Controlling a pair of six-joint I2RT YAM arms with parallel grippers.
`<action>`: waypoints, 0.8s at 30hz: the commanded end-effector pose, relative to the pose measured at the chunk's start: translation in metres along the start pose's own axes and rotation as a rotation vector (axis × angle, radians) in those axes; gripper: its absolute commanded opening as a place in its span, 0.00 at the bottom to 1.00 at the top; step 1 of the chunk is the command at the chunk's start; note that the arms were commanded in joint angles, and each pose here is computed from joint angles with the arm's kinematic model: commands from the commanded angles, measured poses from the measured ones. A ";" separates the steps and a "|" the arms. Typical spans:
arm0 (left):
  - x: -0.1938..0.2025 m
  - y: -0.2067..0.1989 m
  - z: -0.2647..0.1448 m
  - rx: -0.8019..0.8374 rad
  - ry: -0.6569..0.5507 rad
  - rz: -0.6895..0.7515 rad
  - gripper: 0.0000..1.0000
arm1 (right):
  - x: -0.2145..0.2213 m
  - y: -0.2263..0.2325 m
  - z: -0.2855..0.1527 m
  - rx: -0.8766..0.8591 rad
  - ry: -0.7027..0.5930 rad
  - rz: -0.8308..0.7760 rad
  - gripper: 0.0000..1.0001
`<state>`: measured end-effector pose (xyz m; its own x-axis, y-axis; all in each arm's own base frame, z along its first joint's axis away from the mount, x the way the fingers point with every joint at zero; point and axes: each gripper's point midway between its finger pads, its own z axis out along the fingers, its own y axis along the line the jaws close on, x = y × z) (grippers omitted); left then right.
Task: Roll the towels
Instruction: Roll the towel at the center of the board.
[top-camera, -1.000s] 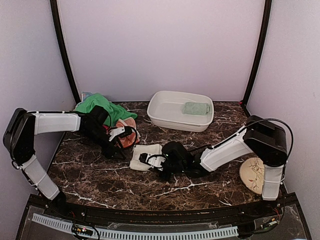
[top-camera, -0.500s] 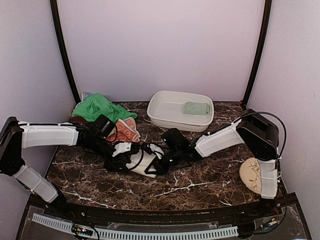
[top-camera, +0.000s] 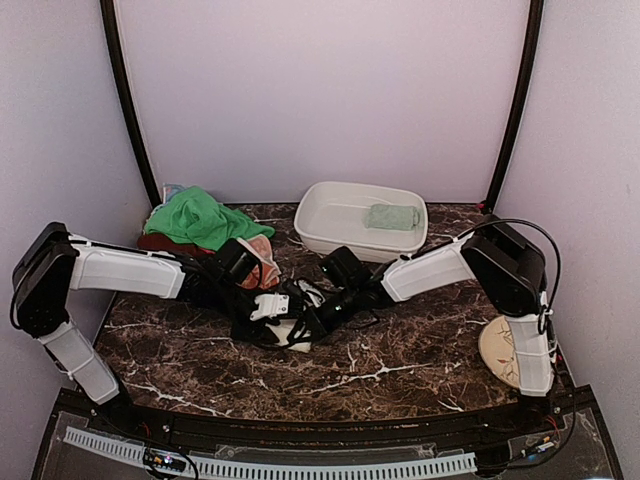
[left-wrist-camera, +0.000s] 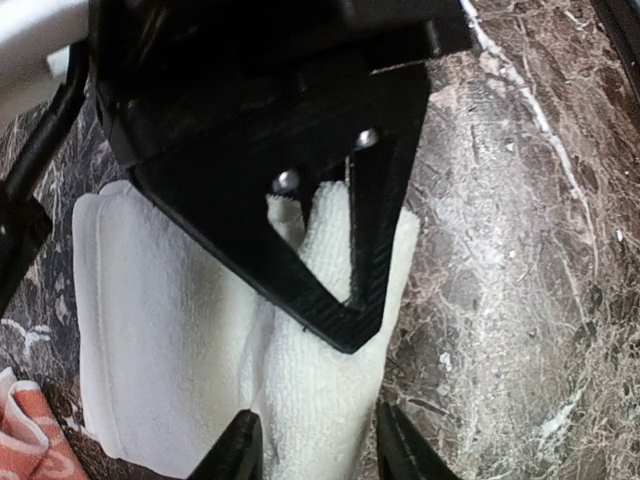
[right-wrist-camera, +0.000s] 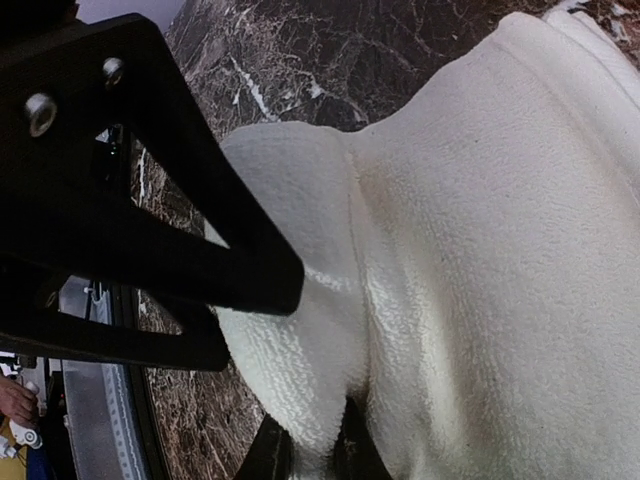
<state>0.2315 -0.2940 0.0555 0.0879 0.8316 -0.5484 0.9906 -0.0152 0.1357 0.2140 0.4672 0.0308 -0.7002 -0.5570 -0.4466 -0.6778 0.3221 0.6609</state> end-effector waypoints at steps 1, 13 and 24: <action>0.012 0.008 0.007 -0.032 0.062 -0.019 0.36 | 0.068 -0.037 0.009 0.076 0.158 0.241 0.03; 0.016 -0.013 0.015 0.265 0.033 -0.355 0.03 | 0.024 -0.024 -0.041 0.177 -0.170 0.134 0.51; 0.013 -0.027 0.019 0.463 0.060 -0.465 0.02 | 0.002 -0.033 -0.191 0.739 -0.730 -0.010 1.00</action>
<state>0.2374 -0.3098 0.0407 -0.2710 0.7986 -0.5374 0.9399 0.0990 -0.3269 0.2231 0.3584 0.0714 -0.6542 -0.2694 -0.7067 -0.6749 0.6297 0.3848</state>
